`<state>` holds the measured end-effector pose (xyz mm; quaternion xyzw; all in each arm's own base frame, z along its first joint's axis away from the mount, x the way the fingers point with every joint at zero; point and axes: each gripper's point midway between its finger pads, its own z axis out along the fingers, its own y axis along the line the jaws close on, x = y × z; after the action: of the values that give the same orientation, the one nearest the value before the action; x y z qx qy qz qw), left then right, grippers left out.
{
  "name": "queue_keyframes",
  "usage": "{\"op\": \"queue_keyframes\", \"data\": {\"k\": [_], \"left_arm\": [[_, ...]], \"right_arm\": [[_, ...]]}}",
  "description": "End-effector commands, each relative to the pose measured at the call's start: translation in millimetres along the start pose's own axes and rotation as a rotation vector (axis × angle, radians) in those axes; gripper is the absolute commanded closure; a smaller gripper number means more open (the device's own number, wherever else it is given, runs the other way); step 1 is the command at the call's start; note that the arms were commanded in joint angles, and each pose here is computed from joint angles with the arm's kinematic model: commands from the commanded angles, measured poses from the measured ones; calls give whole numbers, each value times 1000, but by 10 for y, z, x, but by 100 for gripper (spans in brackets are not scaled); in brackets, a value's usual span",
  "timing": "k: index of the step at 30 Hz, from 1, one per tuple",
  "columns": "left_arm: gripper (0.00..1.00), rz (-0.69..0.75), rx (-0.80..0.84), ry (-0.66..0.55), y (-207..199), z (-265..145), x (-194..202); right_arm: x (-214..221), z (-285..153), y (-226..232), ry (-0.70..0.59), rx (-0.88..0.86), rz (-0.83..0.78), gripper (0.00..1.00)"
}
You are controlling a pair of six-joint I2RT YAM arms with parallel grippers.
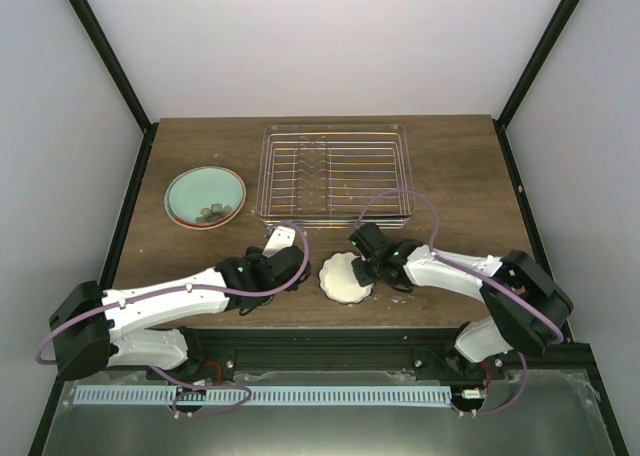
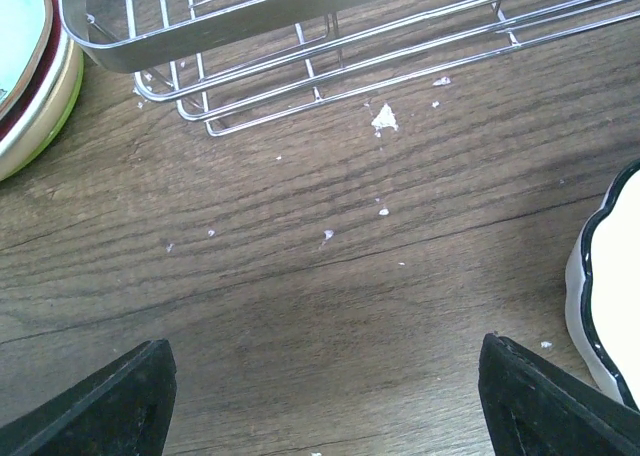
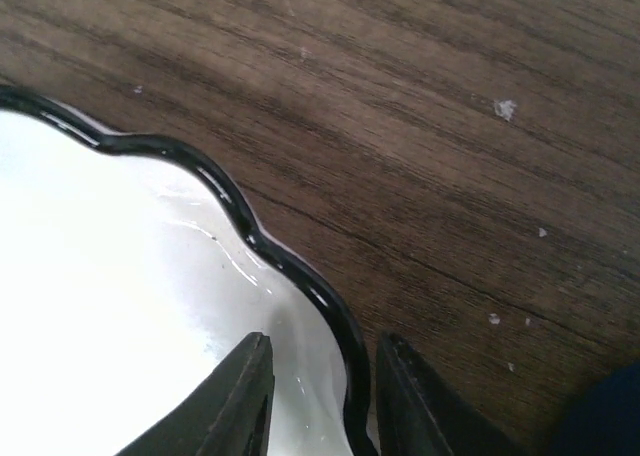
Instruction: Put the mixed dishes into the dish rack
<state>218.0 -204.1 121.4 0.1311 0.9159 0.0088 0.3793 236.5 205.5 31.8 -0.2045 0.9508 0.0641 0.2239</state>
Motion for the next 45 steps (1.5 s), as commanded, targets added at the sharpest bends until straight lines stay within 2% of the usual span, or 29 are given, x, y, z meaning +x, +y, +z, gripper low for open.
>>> {"op": "queue_keyframes", "data": {"k": [1, 7, 11, 23, 31, 36, 39, 45], "left_arm": [[16, -16, 4, -11, -22, -29, -71], [16, 24, 74, -30, -134, -98, -155], [16, 93, 104, -63, -238, -173, -217], [16, 423, 101, -229, -820, -550, -548], [15, 519, 229, -314, -1095, -858, -559], [15, 544, 264, -355, -1147, -964, -527], [15, 597, 233, -377, -1166, -943, -491], [10, 731, 61, -445, -1162, -803, -535]], "right_arm": [[-23, -11, 19, -6, -2, 8, 75], [-65, -107, 1, -18, 4, 23, 92], [-148, -242, -12, -42, 9, 32, 99], [-543, -777, -91, -115, 64, 71, 99], [-989, -1282, -215, -242, 140, 91, 99], [-1242, -1405, -315, -280, 177, 91, 99], [-1374, -1401, -407, -283, 178, 100, 99], [-1638, -1465, -515, -291, 185, 107, 99]]}}
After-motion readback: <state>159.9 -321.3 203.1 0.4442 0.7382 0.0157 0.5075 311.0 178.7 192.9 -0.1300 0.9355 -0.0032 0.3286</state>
